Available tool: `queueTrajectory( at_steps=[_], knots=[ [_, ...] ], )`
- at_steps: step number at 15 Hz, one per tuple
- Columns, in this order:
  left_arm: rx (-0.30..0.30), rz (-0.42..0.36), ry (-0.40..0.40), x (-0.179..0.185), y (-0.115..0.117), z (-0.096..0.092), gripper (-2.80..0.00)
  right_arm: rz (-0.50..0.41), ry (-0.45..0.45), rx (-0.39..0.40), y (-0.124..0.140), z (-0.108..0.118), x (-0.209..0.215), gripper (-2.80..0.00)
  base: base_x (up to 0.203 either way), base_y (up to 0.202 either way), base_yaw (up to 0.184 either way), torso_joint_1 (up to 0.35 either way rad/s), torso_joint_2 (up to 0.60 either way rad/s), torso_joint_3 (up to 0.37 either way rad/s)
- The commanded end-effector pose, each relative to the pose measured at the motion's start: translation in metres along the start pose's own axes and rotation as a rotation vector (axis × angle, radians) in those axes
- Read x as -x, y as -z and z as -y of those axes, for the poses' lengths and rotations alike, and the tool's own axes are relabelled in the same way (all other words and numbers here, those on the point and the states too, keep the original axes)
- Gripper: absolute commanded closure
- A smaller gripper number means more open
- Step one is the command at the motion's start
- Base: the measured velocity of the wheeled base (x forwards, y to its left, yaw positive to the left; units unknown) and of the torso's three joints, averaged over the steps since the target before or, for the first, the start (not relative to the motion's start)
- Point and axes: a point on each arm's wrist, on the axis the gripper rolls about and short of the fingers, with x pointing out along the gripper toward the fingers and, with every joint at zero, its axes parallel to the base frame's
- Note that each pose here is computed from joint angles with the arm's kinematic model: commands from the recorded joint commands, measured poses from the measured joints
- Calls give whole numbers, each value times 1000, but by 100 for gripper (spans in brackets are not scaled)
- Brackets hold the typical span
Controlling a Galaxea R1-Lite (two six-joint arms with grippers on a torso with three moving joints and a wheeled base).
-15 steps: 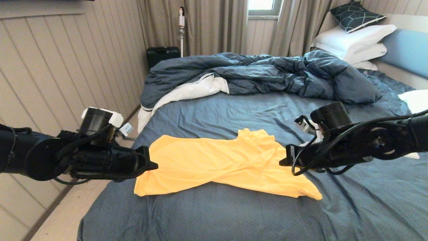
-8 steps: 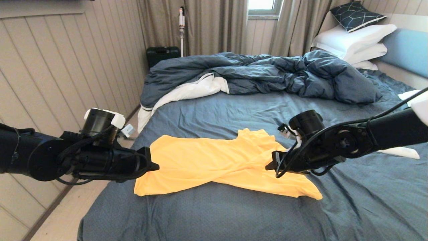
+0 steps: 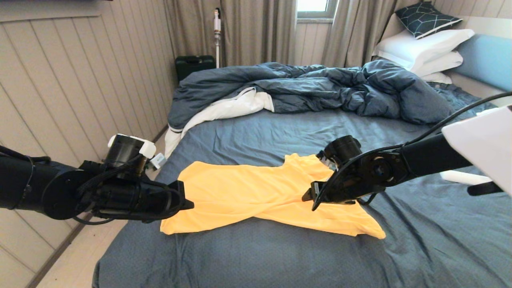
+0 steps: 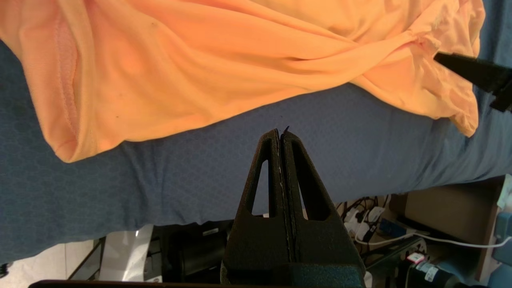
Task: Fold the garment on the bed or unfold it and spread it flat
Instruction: Fold the yellow T-shirt
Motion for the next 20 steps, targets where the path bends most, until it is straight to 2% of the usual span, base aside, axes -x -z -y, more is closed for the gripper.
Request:
queueTrajectory(
  at_steps=[1, 3, 4, 11, 20],
  knots=[
    [4, -5, 0, -2, 0, 0, 0, -13, 19, 3, 1, -1, -12, -280, 0, 0, 0, 0, 0, 0],
    [5, -8, 0, -3, 0, -1, 0, -10, 19, 6, -1, -3, -16, -280, 0, 0, 0, 0, 0, 0],
    [5, -9, -1, -4, 0, -1, 0, -10, 20, 5, -2, -3, -17, 0, 0, 0, 0, 0, 0, 0],
    [3, -33, -3, -14, 2, -1, 0, -14, 24, 4, -4, -2, -31, 0, 0, 0, 0, 0, 0, 0],
    [-1, -44, -7, -17, 4, -1, 0, 110, 7, -16, -33, -12, -14, 0, 0, 0, 0, 0, 0, 0]
  ],
)
